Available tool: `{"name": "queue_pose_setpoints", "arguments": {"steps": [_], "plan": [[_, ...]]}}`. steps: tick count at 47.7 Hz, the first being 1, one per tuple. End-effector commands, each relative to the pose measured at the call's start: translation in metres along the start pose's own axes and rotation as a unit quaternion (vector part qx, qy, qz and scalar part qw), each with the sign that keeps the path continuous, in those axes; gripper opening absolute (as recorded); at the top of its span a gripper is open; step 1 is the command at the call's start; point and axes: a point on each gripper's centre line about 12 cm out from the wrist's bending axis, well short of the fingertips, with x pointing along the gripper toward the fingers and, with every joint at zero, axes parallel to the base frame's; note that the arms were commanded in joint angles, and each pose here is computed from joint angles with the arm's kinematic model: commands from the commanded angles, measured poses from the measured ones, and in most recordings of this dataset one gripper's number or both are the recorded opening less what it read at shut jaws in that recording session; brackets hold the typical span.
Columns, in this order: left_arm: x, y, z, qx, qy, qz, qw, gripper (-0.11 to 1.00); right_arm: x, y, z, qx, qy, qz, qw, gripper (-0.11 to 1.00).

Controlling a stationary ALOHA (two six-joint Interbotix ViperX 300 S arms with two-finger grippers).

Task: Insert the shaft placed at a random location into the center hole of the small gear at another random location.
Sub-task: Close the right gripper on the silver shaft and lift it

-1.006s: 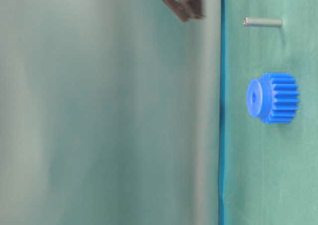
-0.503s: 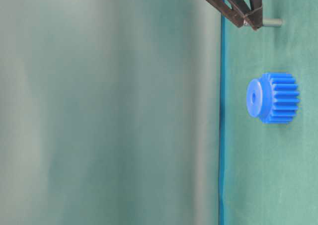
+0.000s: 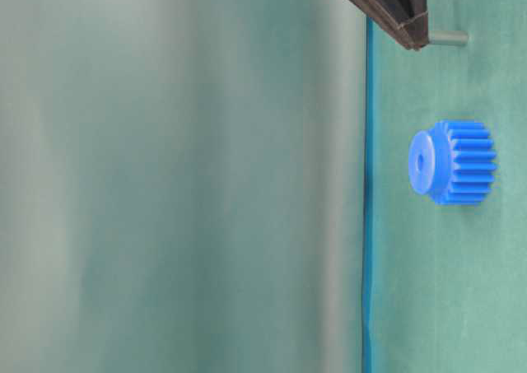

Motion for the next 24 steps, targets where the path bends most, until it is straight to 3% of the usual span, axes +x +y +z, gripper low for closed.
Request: {"name": "queue_pose_setpoints", "arguments": {"steps": [1, 18, 24], "plan": [[0.002, 0.000, 0.004, -0.002, -0.005, 0.001, 1.0000, 0.00, 0.001, 0.002, 0.010, 0.003, -0.018, 0.002, 0.9998, 0.15], [0.002, 0.000, 0.004, -0.002, -0.004, 0.001, 1.0000, 0.00, -0.025, 0.010, 0.064, 0.009, -0.050, 0.022, 0.9985, 0.15], [0.002, 0.000, 0.004, -0.003, -0.004, 0.001, 1.0000, 0.00, -0.031, 0.011, 0.072, 0.010, -0.047, 0.026, 0.9985, 0.15]]}}
